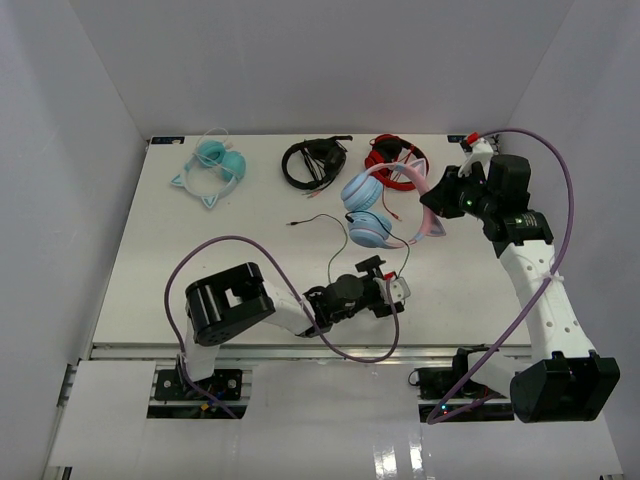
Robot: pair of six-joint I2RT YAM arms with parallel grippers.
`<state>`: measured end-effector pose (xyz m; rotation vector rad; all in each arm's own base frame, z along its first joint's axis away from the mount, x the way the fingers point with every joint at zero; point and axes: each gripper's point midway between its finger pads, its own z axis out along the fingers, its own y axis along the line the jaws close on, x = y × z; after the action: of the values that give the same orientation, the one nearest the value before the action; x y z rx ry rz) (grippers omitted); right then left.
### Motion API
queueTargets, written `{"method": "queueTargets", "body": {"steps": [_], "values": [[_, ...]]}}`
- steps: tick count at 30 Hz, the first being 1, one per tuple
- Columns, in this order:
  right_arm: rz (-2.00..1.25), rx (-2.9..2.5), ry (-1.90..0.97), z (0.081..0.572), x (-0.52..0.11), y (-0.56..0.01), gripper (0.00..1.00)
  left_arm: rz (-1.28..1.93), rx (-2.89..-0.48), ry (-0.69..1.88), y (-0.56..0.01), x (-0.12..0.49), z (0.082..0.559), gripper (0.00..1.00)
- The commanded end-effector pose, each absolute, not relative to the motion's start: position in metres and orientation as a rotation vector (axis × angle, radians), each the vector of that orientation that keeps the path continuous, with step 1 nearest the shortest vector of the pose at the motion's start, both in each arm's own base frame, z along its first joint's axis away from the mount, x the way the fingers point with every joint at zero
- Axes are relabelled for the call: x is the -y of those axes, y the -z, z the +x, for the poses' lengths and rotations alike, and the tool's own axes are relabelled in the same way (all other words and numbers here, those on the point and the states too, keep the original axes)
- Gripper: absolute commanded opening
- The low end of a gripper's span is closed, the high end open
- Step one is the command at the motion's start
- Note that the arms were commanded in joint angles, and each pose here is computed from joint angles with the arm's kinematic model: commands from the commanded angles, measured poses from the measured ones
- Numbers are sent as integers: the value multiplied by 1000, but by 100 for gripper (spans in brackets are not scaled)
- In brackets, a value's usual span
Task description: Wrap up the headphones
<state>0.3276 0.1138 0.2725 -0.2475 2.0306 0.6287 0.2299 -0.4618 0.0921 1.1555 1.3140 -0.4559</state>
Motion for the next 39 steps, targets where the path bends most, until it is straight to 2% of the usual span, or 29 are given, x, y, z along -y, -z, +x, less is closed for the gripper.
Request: {"method": "queueTargets", "body": {"steps": [1,5,13,17,24,27,35,39], "values": [[-263,-1921,-749,320,-127,-319,8,1257,-1211,515,-102,473,213,96],[-263,-1915,-752,321,-125,-322,8,1284,-1206,489,-102,456,209,97],[-267,-1922,-711,323,-119,-315,8,1018,-1376,179,-121,386,268,98],[-270,-1924,-703,322,-118,-311,8,1017,-1377,233,-129,372,259,98],[-319,-1928,-738,321,-124,-304,8,1344,-1271,625,-112,385,178,98],[-357,-1923,-765,319,-129,-301,8,1495,-1202,711,-102,391,154,98],[-410,-1902,-839,310,-138,-303,8,1562,-1199,719,-71,429,168,98],[-412,-1893,-850,306,-140,-306,8,1478,-1185,666,-79,451,192,96]]}}
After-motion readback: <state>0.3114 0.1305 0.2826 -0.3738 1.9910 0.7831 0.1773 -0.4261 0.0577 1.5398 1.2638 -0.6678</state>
